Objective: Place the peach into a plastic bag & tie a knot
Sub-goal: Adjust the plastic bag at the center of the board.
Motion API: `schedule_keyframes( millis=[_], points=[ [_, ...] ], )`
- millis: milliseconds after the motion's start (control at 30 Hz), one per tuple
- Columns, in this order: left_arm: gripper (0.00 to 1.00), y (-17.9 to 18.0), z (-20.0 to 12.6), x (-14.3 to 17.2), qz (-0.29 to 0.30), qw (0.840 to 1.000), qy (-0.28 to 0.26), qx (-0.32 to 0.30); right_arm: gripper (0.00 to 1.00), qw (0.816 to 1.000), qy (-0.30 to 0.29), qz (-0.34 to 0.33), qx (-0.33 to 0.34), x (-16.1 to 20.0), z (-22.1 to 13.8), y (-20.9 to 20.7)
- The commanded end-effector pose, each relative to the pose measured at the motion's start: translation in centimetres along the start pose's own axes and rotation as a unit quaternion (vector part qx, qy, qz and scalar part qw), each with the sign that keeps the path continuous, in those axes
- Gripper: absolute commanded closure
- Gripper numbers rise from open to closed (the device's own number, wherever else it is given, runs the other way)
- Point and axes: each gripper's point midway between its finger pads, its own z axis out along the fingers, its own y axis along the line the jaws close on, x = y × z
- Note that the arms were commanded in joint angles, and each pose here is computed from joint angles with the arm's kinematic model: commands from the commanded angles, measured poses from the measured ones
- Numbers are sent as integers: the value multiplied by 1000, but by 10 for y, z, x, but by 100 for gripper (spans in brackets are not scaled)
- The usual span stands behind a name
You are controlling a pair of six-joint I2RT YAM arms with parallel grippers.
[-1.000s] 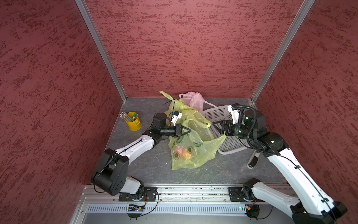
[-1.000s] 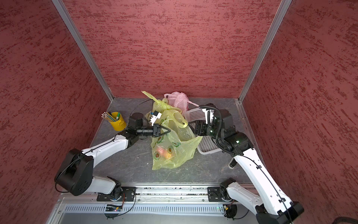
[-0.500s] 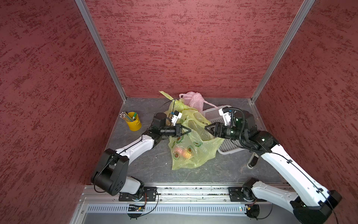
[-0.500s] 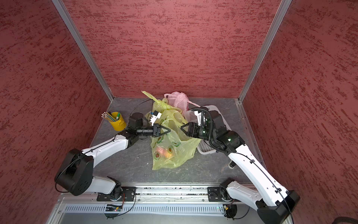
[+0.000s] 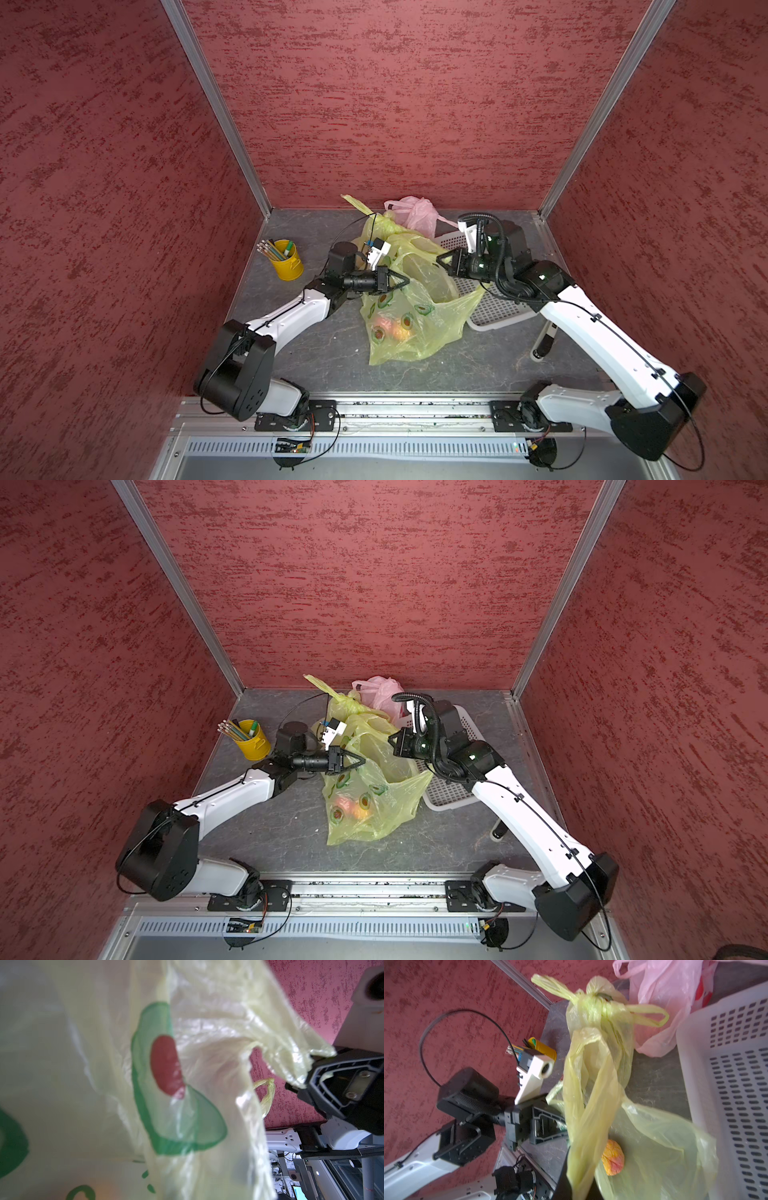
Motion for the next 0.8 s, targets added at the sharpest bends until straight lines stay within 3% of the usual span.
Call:
schedule_keyframes(
  millis=[0, 67, 100, 167, 233, 333, 467, 567, 767],
  points=[
    [81, -7, -12, 5, 19, 1000, 0, -13, 100, 997, -40, -70, -1, -29, -7, 17],
    [43, -9, -23, 7, 26, 999, -4, -40, 100, 993, -40, -109, -21, -38, -9, 32],
    [33, -10, -32, 9, 34, 998, -6, -58, 100, 990, -36, -133, -39, -42, -12, 44],
    [23, -22, -51, 10, 65, 994, -18, -91, 100, 983, -26, -165, -71, -46, -15, 62],
    [20, -38, -74, 8, 110, 985, -32, -129, 100, 977, -10, -188, -104, -47, -15, 79],
    [17, -69, -106, 2, 208, 959, -64, -182, 100, 967, 10, -207, -148, -47, -16, 98],
    [11, -110, -137, -24, 342, 904, -139, -216, 100, 959, 41, -204, -191, -44, -5, 112],
    [8, -131, -134, -46, 413, 868, -178, -209, 100, 956, 45, -198, -214, -47, -5, 122],
    [4, -134, -84, -80, 513, 802, -193, -239, 100, 946, 47, -185, -261, -46, -12, 144]
  ],
)
